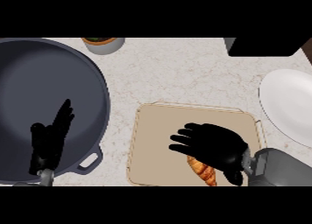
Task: Pick the croissant from the tray and place it in the plate
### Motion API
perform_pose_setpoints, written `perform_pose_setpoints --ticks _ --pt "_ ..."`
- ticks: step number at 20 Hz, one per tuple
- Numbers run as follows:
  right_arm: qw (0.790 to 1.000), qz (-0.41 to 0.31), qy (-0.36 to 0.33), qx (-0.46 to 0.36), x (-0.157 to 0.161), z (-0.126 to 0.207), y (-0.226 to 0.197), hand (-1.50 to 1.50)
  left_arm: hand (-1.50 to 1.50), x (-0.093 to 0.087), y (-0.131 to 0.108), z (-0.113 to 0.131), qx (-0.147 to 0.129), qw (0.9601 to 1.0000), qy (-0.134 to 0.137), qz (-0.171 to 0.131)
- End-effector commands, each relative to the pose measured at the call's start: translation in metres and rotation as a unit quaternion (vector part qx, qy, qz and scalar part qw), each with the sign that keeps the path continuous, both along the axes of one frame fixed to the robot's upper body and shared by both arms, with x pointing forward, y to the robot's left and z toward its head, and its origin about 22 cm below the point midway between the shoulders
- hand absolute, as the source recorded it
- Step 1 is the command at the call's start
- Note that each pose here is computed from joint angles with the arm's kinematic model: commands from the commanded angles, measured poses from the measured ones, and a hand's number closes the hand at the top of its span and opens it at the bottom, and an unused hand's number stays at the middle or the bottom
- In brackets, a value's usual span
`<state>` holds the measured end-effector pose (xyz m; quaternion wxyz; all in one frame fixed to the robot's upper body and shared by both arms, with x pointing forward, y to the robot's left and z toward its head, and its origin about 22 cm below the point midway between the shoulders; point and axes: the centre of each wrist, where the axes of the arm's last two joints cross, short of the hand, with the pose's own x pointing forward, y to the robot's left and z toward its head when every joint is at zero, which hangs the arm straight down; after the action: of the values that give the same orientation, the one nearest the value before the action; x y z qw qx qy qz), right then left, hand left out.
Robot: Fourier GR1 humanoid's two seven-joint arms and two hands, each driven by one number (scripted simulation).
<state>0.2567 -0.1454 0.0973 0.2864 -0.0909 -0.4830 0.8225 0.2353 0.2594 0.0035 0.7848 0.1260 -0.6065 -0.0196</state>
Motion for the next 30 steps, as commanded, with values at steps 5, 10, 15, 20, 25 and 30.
perform_pose_setpoints --ticks 5,10,15,20,25,30 --pt "0.995 -0.023 0.012 -0.094 -0.006 -0.03 0.028 -1.5 0.0 0.01 -0.018 -0.006 -0.013 0.9999 0.005 -0.009" --pt "0.992 -0.019 0.014 -0.12 0.012 -0.016 0.038 -1.5 0.0 0.009 -0.017 -0.009 -0.012 0.9999 0.007 -0.004" --pt "0.992 -0.013 0.021 -0.121 0.004 -0.037 0.028 -1.5 0.0 0.01 -0.005 -0.016 -0.014 0.9998 0.013 -0.002" --pt "0.992 -0.021 0.023 -0.121 -0.005 -0.026 0.04 -1.5 0.0 0.005 0.002 -0.023 -0.005 0.9999 0.016 0.002" --pt "0.991 -0.023 0.026 -0.132 0.002 -0.063 0.037 -1.5 0.0 0.016 -0.008 -0.016 -0.021 0.9997 0.013 -0.006" --pt "0.989 -0.026 0.028 -0.144 0.0 -0.07 0.021 -1.5 0.0 0.019 -0.002 -0.015 -0.015 0.9999 0.005 -0.008"
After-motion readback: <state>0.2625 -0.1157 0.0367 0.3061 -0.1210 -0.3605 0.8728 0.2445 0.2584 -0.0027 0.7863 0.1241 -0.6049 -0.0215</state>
